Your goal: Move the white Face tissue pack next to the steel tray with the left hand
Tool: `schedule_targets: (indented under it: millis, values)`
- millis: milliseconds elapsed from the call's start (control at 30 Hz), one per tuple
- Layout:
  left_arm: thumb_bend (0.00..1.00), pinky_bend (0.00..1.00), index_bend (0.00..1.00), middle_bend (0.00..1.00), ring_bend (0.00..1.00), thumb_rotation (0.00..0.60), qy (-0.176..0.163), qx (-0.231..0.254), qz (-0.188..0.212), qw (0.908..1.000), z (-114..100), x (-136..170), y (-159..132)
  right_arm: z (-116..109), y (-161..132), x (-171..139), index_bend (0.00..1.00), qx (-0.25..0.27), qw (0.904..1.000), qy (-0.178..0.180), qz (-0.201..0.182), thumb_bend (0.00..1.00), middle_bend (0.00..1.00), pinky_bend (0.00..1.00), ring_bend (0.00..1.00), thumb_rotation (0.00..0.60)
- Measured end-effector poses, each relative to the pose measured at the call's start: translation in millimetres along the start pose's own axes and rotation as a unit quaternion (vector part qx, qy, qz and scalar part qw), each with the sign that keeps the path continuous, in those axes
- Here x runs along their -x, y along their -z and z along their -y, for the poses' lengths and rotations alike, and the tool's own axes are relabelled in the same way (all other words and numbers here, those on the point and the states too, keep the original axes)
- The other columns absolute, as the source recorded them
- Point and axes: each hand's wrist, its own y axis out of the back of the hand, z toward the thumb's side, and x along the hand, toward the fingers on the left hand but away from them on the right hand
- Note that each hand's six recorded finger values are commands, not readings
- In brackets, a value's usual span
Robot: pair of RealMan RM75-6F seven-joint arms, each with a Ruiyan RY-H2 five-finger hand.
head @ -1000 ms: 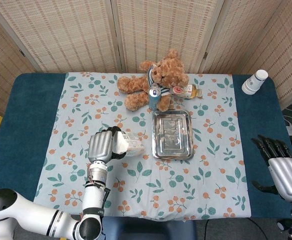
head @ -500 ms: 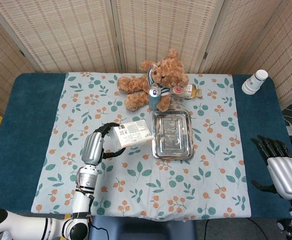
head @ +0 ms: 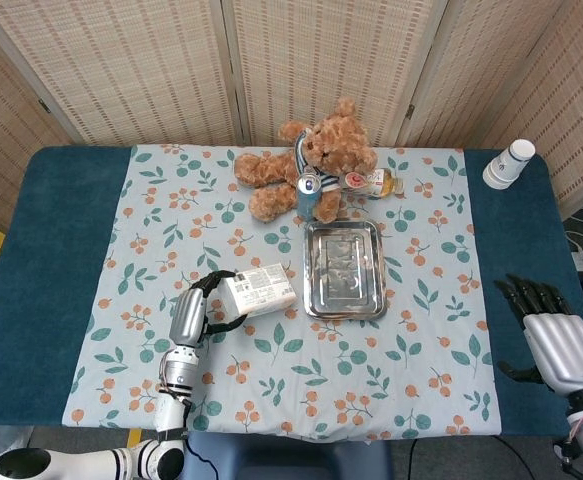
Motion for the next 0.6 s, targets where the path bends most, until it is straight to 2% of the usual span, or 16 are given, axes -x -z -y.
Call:
schedule_targets:
  millis: [600]
  values:
    - [0.24,0.3,0.34,0.51,0.3,0.6,0.0,-0.004,-0.024,0.9997,3,-2,23,1,-1,0,0.04,-0.001,1.0,0.001,-0.001,0.12,0.0,0.0,0.0,0.6]
